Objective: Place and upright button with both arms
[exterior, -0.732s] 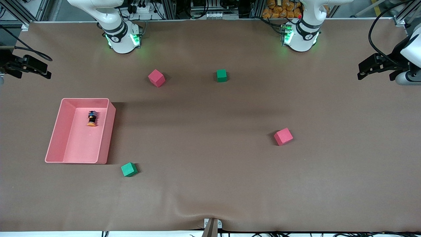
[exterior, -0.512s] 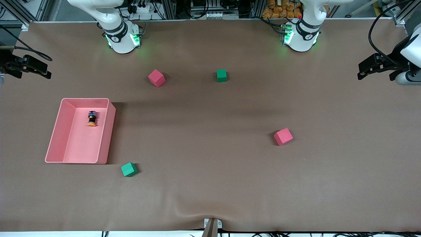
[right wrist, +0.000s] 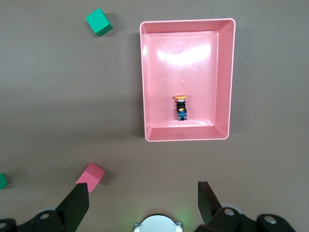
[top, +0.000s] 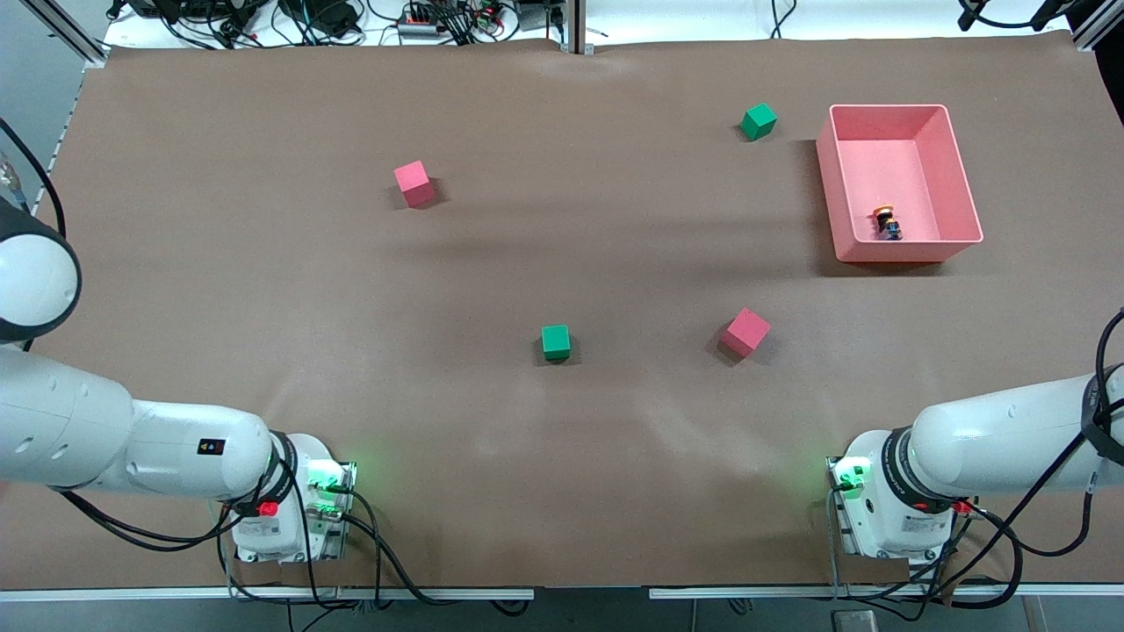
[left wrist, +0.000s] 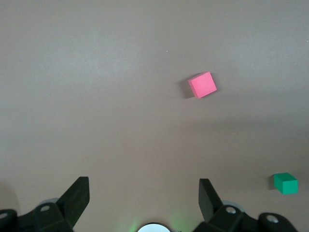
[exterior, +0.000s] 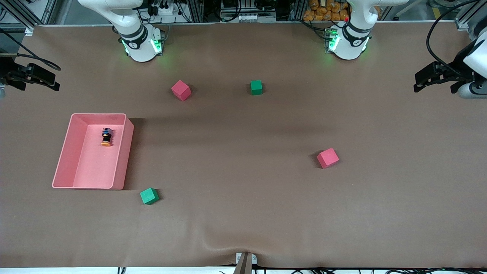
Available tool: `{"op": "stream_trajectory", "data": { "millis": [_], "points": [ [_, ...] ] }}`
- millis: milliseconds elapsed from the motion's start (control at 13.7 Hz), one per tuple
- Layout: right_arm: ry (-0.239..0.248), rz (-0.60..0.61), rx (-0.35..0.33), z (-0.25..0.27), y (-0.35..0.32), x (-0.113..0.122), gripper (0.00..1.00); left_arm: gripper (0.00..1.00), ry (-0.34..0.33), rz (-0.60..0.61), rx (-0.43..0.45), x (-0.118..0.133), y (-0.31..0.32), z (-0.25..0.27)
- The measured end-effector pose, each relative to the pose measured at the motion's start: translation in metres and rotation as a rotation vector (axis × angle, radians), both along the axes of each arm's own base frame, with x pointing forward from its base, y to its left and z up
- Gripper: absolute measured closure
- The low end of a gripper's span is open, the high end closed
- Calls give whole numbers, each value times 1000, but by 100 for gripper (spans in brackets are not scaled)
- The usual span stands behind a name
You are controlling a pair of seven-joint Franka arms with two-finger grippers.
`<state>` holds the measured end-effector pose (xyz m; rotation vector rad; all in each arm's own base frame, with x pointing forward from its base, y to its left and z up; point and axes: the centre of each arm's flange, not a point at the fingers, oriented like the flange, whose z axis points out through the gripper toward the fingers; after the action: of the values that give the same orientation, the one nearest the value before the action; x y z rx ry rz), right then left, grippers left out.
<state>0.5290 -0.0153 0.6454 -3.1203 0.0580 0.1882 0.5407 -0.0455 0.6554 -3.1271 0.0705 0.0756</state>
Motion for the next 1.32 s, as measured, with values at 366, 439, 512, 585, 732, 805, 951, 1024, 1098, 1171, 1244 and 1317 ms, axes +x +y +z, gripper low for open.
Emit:
{"op": "stream_trajectory", "data": {
  "millis": [366,439,512,585,732,805,951,1024,1098,1171,1244,1317],
  "points": [
    [16,0,0,-5,0,-1,0,0,0,0,0,0,0,0],
    [16,0,0,-5,0,-1,0,0,0,0,0,0,0,0],
    [16,0,0,-5,0,-1,0,0,0,0,0,0,0,0],
    [16,0,0,-5,0,-1,0,0,0,0,0,0,0,0],
    [22,-1,1,-6,0,-1,0,0,0,1,0,0,0,0],
    [31,-2,0,-9,-1,0,0,0,0,1,0,0,0,0],
    [46,-9,0,-16,-5,1,0,0,0,1,0,0,0,0],
    [54,-12,0,-19,-6,1,0,0,0,1,0,0,0,0],
    [59,-13,0,-22,-7,2,0,0,0,1,0,0,0,0],
    [64,-13,0,-25,-7,2,0,0,0,1,0,0,0,0],
    [66,-13,0,-26,-7,3,0,0,0,1,0,0,0,0],
    [68,-13,0,-27,-7,3,0,0,0,1,0,0,0,0]
  ]
}}
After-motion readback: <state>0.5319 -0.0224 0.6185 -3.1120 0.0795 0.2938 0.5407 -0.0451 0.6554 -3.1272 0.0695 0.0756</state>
